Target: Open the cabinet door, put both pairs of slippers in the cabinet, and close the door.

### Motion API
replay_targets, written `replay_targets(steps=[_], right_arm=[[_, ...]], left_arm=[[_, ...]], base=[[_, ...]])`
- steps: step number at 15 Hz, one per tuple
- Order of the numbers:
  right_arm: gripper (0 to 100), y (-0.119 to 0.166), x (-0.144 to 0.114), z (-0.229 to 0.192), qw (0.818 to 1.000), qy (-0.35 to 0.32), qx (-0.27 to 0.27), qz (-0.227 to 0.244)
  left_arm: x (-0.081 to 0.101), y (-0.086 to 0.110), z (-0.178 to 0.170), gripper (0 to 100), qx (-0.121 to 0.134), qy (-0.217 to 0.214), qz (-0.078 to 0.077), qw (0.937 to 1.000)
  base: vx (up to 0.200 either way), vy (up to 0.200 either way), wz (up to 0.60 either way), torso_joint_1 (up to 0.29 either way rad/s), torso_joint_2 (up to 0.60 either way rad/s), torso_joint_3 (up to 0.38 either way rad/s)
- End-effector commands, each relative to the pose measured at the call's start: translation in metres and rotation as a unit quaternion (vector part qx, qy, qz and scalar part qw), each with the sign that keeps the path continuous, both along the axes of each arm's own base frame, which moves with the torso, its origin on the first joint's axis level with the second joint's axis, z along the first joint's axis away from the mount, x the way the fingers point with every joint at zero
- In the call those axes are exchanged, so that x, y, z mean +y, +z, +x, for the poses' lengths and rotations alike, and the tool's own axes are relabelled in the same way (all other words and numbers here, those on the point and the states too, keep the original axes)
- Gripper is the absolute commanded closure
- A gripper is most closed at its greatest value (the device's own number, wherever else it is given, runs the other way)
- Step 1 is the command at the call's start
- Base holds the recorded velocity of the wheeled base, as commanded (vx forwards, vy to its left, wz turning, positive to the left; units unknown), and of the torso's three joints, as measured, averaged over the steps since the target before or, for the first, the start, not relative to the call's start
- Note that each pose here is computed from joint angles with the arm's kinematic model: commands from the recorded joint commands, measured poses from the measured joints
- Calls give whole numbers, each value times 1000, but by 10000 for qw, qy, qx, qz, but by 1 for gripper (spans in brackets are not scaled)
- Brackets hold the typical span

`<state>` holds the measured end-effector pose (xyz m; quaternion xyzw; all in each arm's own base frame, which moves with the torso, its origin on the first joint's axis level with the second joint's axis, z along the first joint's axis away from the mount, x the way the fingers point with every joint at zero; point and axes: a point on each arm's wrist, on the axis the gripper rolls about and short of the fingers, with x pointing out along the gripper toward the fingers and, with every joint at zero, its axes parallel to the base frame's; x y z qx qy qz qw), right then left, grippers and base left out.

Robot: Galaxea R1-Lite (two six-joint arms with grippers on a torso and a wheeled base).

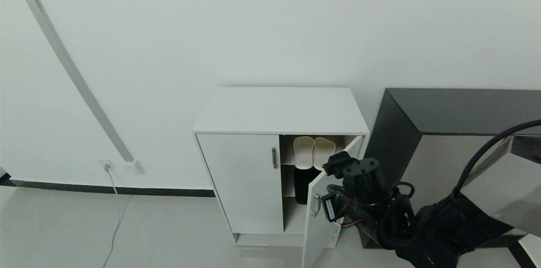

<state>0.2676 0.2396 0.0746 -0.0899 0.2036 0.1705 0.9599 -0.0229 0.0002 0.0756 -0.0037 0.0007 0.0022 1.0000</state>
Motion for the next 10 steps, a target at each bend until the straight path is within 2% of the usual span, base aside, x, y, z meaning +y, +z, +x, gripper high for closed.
replay_targets(steps=[1, 10], right_arm=[[100, -15, 8, 13, 10000, -23, 73, -64], [100, -27, 35, 56, 9996, -124, -204, 171]], left_arm=[[0, 0, 0, 100, 0, 8, -1, 10000], [0, 0, 0, 100, 0, 16, -9, 10000]], base=[[0, 0, 0, 0, 0, 0], [0, 0, 0, 0, 0, 0]])
